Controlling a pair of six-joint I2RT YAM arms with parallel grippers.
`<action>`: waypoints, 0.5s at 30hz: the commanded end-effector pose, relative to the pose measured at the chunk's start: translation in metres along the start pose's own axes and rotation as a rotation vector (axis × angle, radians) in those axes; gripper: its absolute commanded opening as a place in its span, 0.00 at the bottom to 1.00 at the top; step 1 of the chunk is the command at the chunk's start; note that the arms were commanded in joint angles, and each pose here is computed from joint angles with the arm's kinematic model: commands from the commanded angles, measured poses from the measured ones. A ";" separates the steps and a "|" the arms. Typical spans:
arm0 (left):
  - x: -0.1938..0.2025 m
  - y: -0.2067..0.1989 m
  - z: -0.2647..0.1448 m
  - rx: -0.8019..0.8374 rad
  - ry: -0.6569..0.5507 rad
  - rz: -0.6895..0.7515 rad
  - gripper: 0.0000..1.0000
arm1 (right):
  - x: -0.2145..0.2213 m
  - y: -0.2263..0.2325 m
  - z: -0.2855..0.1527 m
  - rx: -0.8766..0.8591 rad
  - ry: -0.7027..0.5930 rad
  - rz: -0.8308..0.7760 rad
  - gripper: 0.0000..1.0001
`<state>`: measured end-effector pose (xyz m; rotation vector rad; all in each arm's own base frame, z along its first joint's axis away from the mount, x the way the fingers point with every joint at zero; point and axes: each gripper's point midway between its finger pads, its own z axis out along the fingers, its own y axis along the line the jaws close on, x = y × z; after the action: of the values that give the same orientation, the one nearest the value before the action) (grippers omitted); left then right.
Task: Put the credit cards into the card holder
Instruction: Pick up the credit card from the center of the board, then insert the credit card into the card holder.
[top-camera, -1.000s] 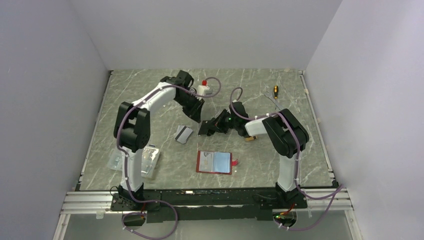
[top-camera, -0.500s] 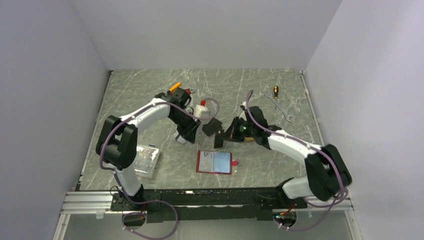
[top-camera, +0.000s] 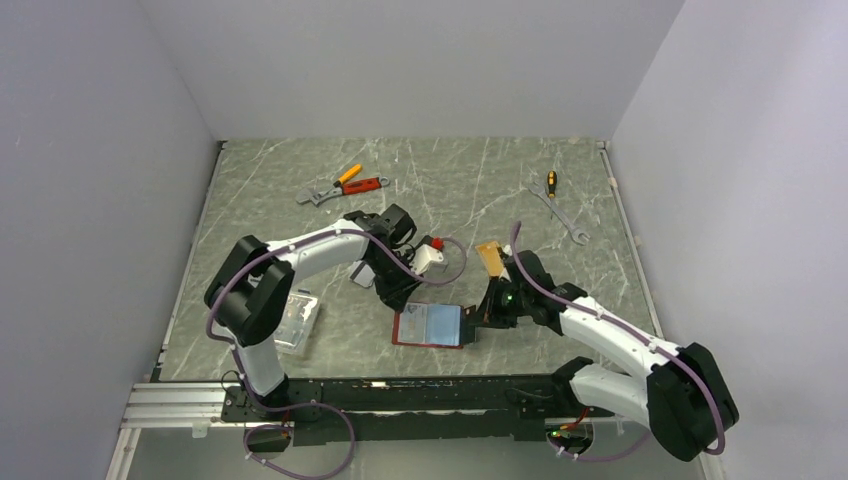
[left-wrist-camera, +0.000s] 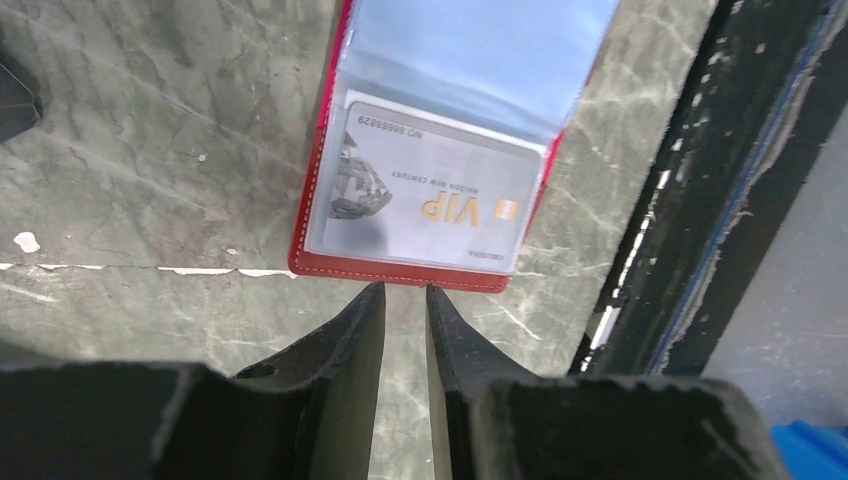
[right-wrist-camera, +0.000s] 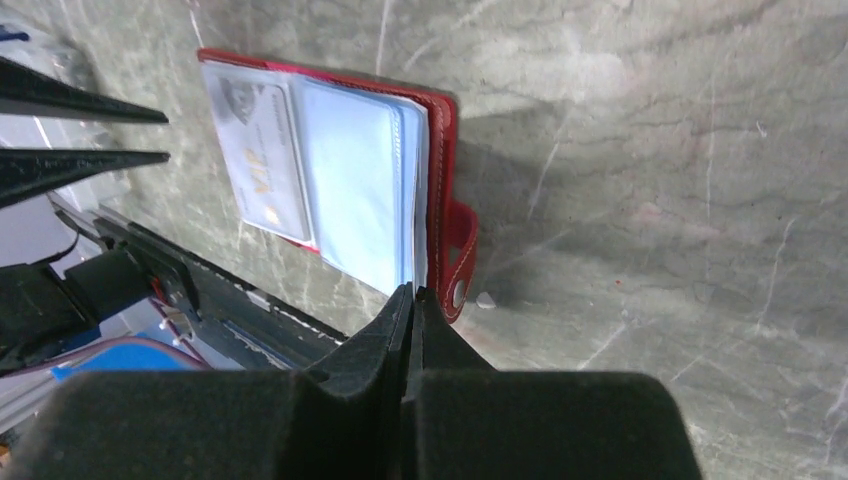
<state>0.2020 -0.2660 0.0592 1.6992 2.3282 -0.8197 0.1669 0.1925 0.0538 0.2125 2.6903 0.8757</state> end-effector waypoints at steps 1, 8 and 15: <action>0.008 0.012 0.012 -0.042 0.033 0.035 0.27 | 0.010 -0.005 0.002 0.010 0.030 -0.016 0.00; 0.011 0.019 0.016 -0.071 0.054 0.044 0.25 | 0.013 -0.004 0.005 0.016 0.041 -0.047 0.00; 0.011 0.025 0.015 -0.103 0.061 0.051 0.21 | 0.001 0.001 -0.015 0.037 -0.041 -0.061 0.00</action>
<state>0.2121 -0.2567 0.0338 1.7358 2.3499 -0.6733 0.1537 0.1905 0.0477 0.1573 2.7212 0.8393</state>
